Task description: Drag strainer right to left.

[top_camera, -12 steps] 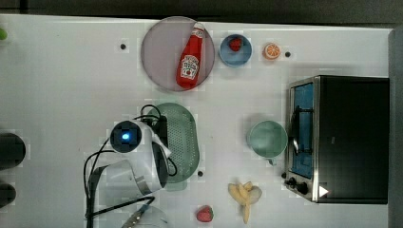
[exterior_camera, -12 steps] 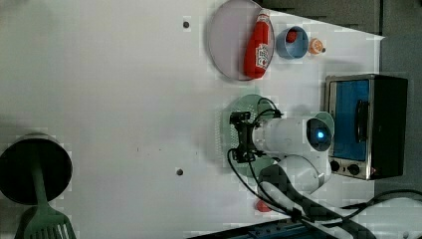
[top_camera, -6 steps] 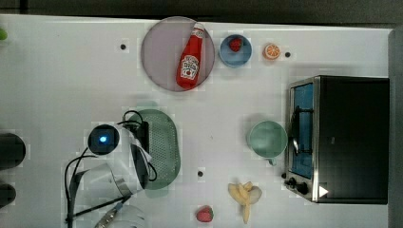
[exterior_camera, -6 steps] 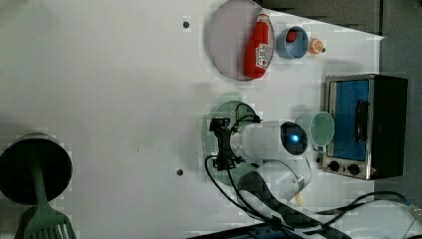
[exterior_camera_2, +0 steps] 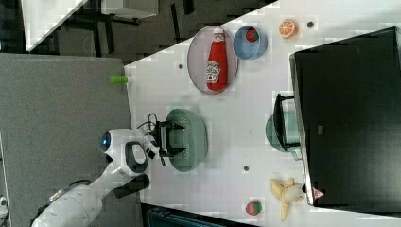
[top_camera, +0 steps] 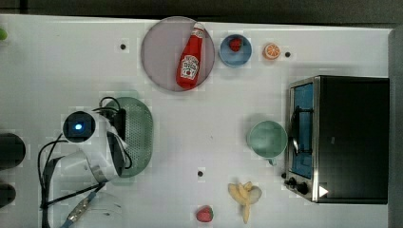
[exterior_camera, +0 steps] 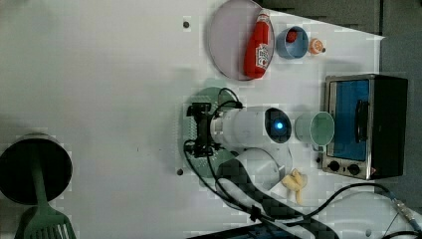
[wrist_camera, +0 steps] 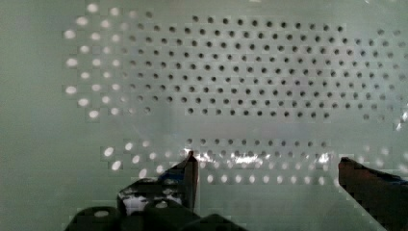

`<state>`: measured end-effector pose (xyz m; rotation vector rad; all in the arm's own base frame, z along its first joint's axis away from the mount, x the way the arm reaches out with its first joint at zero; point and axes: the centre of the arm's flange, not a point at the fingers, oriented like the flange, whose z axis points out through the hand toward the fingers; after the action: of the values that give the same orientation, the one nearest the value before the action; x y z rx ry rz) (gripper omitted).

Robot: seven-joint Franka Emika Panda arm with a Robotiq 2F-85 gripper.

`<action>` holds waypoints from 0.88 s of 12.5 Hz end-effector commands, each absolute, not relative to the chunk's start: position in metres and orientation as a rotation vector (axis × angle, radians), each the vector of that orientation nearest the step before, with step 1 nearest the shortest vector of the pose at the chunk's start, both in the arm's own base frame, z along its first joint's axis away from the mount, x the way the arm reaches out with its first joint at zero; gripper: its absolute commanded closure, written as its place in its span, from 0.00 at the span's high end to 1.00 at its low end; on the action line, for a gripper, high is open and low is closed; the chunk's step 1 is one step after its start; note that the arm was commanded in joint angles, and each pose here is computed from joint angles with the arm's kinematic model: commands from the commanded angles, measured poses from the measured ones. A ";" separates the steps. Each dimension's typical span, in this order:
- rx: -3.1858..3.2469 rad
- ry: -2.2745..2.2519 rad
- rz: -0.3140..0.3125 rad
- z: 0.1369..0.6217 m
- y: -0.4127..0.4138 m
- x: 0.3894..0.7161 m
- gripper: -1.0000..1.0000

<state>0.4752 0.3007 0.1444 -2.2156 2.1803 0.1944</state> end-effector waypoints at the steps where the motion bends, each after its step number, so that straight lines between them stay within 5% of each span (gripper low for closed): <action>1: -2.161 2.222 0.187 0.154 0.341 0.461 1.00; 11: -2.189 2.138 0.200 0.150 0.406 0.460 1.00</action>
<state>0.4704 0.3914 0.1464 -2.2167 2.1181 0.1783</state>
